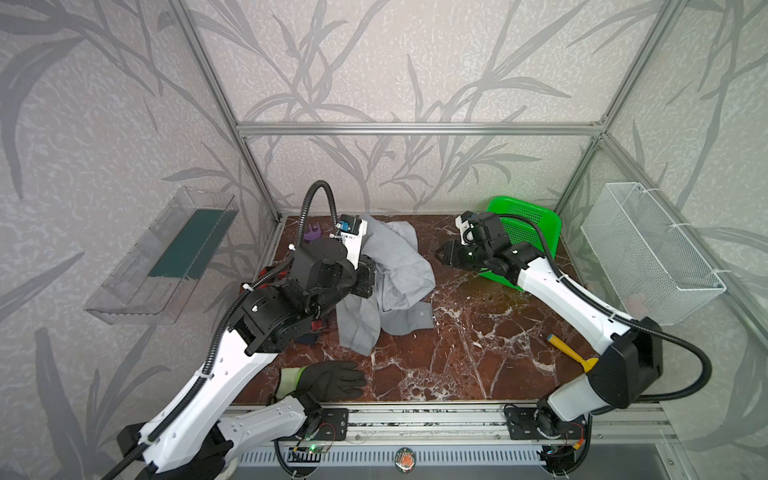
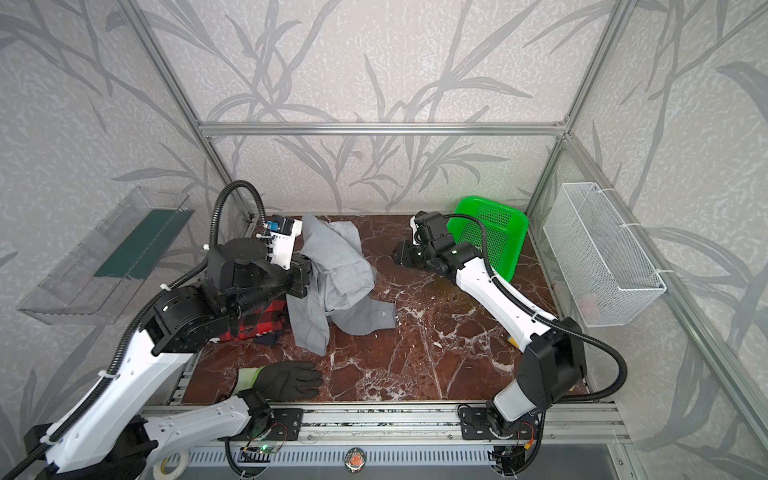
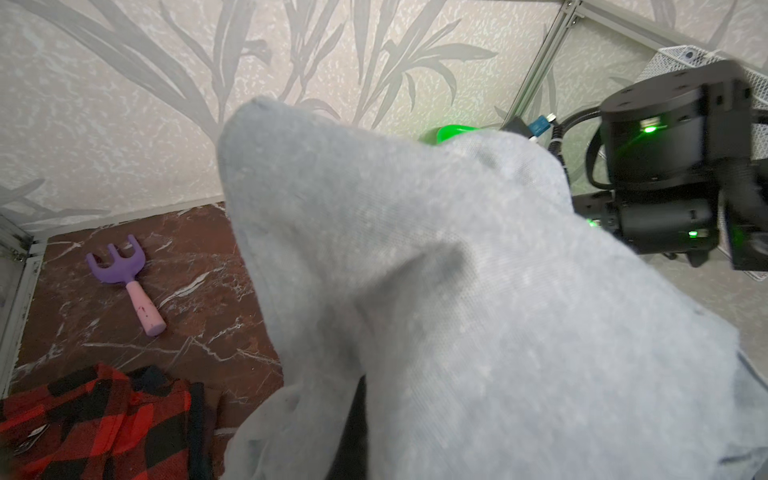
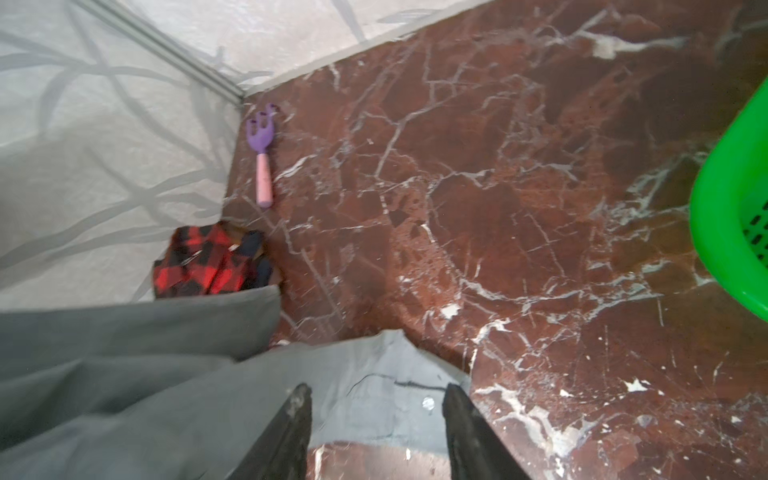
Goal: Fold and stack the long sleeve shirts
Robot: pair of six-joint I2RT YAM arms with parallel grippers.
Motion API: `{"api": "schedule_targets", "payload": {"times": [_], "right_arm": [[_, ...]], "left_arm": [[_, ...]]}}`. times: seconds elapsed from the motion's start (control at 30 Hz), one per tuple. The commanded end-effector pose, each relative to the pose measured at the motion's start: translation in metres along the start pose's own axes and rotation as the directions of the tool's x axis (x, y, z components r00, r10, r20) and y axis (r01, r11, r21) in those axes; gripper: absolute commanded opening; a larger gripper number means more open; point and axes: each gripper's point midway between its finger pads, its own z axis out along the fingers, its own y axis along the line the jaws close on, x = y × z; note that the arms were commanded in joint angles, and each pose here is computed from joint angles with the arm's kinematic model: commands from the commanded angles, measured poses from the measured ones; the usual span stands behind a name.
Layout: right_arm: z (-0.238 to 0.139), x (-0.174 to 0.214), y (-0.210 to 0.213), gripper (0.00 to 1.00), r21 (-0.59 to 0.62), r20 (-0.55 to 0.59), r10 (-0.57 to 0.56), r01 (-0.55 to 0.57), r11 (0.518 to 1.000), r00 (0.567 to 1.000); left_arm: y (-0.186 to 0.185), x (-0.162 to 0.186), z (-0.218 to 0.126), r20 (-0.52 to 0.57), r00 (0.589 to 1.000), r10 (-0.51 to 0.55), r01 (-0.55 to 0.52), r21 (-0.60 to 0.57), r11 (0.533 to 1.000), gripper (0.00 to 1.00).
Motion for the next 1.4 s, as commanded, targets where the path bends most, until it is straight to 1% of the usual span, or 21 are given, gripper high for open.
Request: {"api": "schedule_targets", "payload": {"times": [0.0, 0.1, 0.13, 0.17, 0.23, 0.3, 0.4, 0.5, 0.6, 0.7, 0.8, 0.9, 0.97, 1.0, 1.1, 1.17, 1.2, 1.23, 1.3, 1.33, 1.37], "right_arm": [[0.031, -0.019, -0.03, 0.52, 0.108, 0.096, 0.074, -0.084, 0.991, 0.993], [0.063, -0.028, -0.065, 0.51, 0.201, 0.147, 0.121, -0.149, 0.968, 0.982], [0.071, -0.031, -0.073, 0.51, 0.214, 0.158, 0.145, -0.178, 0.961, 0.977], [0.081, -0.033, -0.079, 0.5, 0.218, 0.16, 0.166, -0.199, 0.955, 0.973], [0.096, -0.034, -0.095, 0.48, 0.267, 0.158, 0.199, -0.236, 0.934, 0.967], [0.103, -0.035, -0.111, 0.46, 0.319, 0.15, 0.214, -0.252, 0.914, 0.965], [0.099, -0.038, -0.139, 0.46, 0.417, 0.197, 0.201, -0.268, 0.869, 0.96], [0.09, -0.038, -0.165, 0.47, 0.453, 0.223, 0.224, -0.304, 0.838, 0.949], [0.07, -0.035, -0.186, 0.47, 0.476, 0.256, 0.251, -0.347, 0.808, 0.934], [0.053, -0.031, -0.203, 0.47, 0.48, 0.297, 0.263, -0.381, 0.79, 0.918], [0.034, -0.024, -0.222, 0.47, 0.498, 0.313, 0.28, -0.408, 0.765, 0.907], [0.013, -0.021, -0.233, 0.47, 0.508, 0.33, 0.285, -0.424, 0.75, 0.9], [0.0, -0.016, -0.245, 0.47, 0.533, 0.339, 0.286, -0.433, 0.727, 0.896], [-0.012, -0.02, -0.247, 0.47, 0.527, 0.357, 0.28, -0.44, 0.728, 0.891], [-0.033, -0.019, -0.258, 0.48, 0.545, 0.369, 0.276, -0.447, 0.709, 0.888], [-0.041, -0.021, -0.252, 0.5, 0.52, 0.351, 0.278, -0.433, 0.736, 0.894], [-0.043, -0.022, -0.241, 0.52, 0.487, 0.33, 0.275, -0.413, 0.77, 0.903], [-0.04, -0.024, -0.221, 0.55, 0.41, 0.295, 0.271, -0.378, 0.83, 0.916], [-0.037, -0.02, -0.184, 0.6, 0.275, 0.235, 0.273, -0.334, 0.902, 0.933], [-0.035, -0.019, -0.157, 0.61, 0.184, 0.198, 0.249, -0.285, 0.941, 0.948], [-0.034, -0.014, -0.135, 0.64, 0.122, 0.165, 0.22, -0.241, 0.963, 0.961]], "left_arm": [[0.009, 0.008, -0.008, -0.03, 0.999, -0.043, 0.041, -0.042, 0.998, 0.0], [0.01, 0.008, -0.006, -0.028, 0.998, -0.056, 0.054, -0.049, 0.997, 0.0], [0.01, 0.008, -0.006, -0.027, 0.998, -0.058, 0.057, -0.046, 0.997, 0.0], [0.009, 0.008, -0.005, -0.027, 0.998, -0.061, 0.06, -0.044, 0.997, 0.0], [0.009, 0.009, -0.003, -0.029, 0.998, -0.062, 0.061, -0.045, 0.997, 0.0], [0.009, 0.01, -0.003, -0.026, 0.997, -0.068, 0.067, -0.044, 0.997, 0.0], [0.007, 0.014, -0.001, -0.03, 0.997, -0.074, 0.073, -0.029, 0.997, 0.0], [0.008, 0.019, 0.001, -0.04, 0.997, -0.071, 0.07, -0.032, 0.997, 0.0], [0.009, 0.023, 0.003, -0.042, 0.997, -0.068, 0.067, -0.033, 0.997, 0.0], [0.008, 0.028, 0.01, -0.053, 0.996, -0.069, 0.067, -0.035, 0.997, 0.0], [0.006, 0.032, 0.016, -0.065, 0.995, -0.07, 0.069, -0.031, 0.997, 0.0], [0.005, 0.034, 0.021, -0.074, 0.995, -0.072, 0.07, -0.03, 0.997, 0.0], [0.003, 0.036, 0.025, -0.079, 0.994, -0.075, 0.074, -0.022, 0.997, 0.0], [0.001, 0.038, 0.028, -0.086, 0.993, -0.077, 0.076, -0.013, 0.997, 0.0], [-0.006, 0.043, 0.037, -0.112, 0.99, -0.083, 0.085, 0.013, 0.996, 0.0], [-0.01, 0.046, 0.044, -0.128, 0.988, -0.087, 0.091, 0.022, 0.996, 0.0], [-0.012, 0.047, 0.047, -0.136, 0.986, -0.091, 0.095, 0.028, 0.995, 0.0], [-0.013, 0.047, 0.05, -0.14, 0.985, -0.097, 0.102, 0.029, 0.994, 0.0], [-0.014, 0.045, 0.055, -0.14, 0.983, -0.119, 0.125, 0.033, 0.992, 0.0], [-0.015, 0.043, 0.056, -0.134, 0.981, -0.139, 0.146, 0.038, 0.989, 0.0], [-0.017, 0.04, 0.057, -0.127, 0.979, -0.161, 0.168, 0.051, 0.984, 0.0]]}}
